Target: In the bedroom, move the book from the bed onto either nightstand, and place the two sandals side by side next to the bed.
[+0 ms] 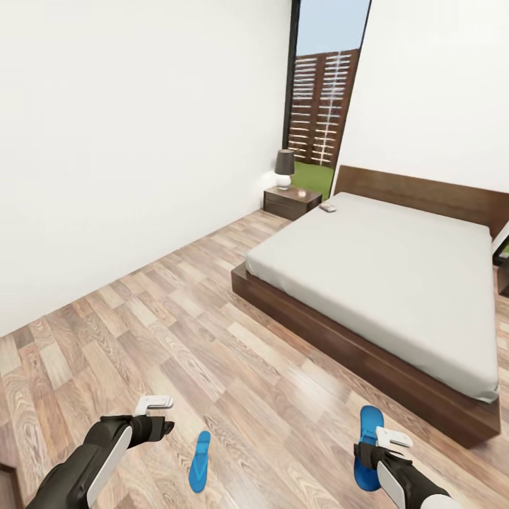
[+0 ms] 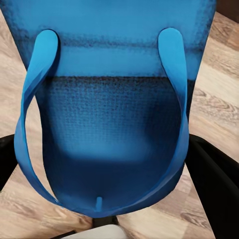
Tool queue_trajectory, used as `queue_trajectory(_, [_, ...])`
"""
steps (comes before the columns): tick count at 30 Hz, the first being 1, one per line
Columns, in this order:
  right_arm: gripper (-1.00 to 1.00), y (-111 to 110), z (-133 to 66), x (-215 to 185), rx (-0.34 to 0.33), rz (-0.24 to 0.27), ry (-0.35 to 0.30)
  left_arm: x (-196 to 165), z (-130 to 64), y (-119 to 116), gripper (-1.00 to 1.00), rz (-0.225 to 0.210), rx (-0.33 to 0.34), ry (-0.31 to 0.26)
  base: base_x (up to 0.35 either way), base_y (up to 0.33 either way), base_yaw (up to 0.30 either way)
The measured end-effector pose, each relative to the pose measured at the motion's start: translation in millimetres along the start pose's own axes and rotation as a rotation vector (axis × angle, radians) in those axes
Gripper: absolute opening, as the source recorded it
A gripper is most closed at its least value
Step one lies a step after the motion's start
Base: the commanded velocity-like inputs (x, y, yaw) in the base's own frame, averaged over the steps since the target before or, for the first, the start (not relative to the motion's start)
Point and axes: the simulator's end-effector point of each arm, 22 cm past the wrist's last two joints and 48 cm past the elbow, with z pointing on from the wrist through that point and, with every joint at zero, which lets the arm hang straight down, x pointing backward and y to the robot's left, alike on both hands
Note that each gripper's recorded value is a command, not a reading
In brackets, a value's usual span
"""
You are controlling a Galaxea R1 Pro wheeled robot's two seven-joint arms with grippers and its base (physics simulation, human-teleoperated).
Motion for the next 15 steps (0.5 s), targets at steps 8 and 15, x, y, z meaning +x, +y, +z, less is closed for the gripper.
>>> queue_trajectory(8, [-1.0, 0.1, 0.1, -0.1, 0.0, 0.0, 0.0, -0.7, -0.1, -0.2, 1.0, 0.0, 0.001, -0.002, 0.042, 0.025, 0.002])
queue_trajectory(15, [-1.0, -0.1, 0.1, 0.1, 0.0, 0.0, 0.0, -0.3, 0.1, 0.0, 1.0, -0.001, 0.001, 0.0, 0.094, 0.134, 0.0])
